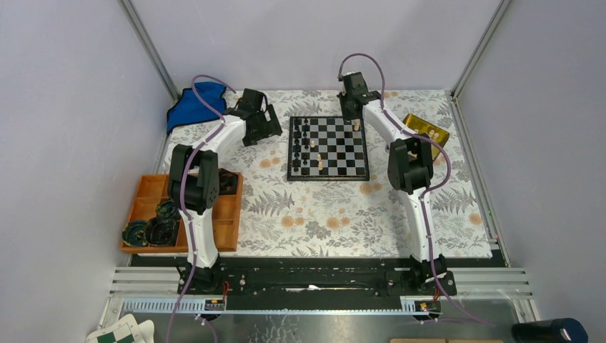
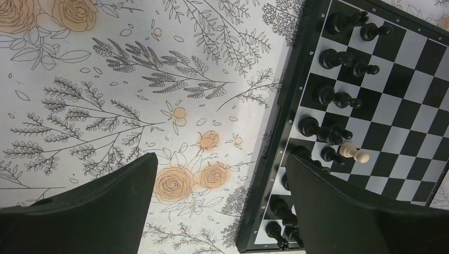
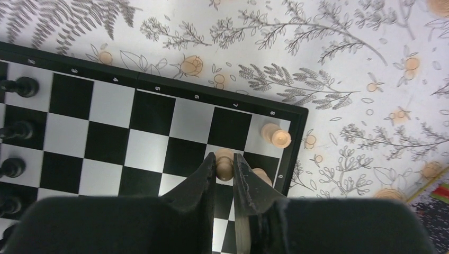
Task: Set up the chess pieces on the board
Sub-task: Place the chess piece on the chessboard.
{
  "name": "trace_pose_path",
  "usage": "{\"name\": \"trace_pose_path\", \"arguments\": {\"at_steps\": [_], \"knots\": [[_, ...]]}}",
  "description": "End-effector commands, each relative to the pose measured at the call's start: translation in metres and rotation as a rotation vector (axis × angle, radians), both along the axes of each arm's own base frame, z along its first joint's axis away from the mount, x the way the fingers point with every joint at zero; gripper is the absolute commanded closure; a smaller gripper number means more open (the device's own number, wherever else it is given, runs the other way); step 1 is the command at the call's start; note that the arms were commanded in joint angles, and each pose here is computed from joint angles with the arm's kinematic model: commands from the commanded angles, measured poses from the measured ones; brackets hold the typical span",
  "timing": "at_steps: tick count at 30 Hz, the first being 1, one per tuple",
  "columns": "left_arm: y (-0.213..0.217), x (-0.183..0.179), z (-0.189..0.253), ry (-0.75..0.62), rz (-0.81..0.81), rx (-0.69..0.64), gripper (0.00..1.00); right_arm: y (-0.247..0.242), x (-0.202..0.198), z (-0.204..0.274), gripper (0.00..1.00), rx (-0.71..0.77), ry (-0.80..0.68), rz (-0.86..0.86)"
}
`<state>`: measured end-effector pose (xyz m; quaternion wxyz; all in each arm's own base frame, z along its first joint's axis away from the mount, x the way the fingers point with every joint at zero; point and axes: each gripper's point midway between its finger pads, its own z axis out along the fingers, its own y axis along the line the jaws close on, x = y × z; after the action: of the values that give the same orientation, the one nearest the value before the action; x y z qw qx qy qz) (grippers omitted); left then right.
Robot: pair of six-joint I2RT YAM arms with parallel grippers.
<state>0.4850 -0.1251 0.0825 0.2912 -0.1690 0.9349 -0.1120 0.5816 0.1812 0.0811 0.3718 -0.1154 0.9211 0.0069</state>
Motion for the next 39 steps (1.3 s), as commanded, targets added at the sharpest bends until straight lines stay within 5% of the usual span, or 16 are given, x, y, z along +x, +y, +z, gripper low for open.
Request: {"name": "trace_pose_path", "arguments": {"at_steps": [1,31,39], "knots": [[0.001,0.012,0.006,-0.042,-0.004,-0.002,0.01,0.004,0.012,0.006,0.93,0.011,-0.040,-0.014],[0.000,0.014,-0.011,-0.012,-0.014,0.001,0.01,-0.004,0.033,-0.019,0.89,0.069,-0.038,-0.058],[0.000,0.015,-0.013,-0.007,-0.013,0.005,0.01,0.000,0.034,-0.021,0.78,0.092,-0.030,-0.050]]}}
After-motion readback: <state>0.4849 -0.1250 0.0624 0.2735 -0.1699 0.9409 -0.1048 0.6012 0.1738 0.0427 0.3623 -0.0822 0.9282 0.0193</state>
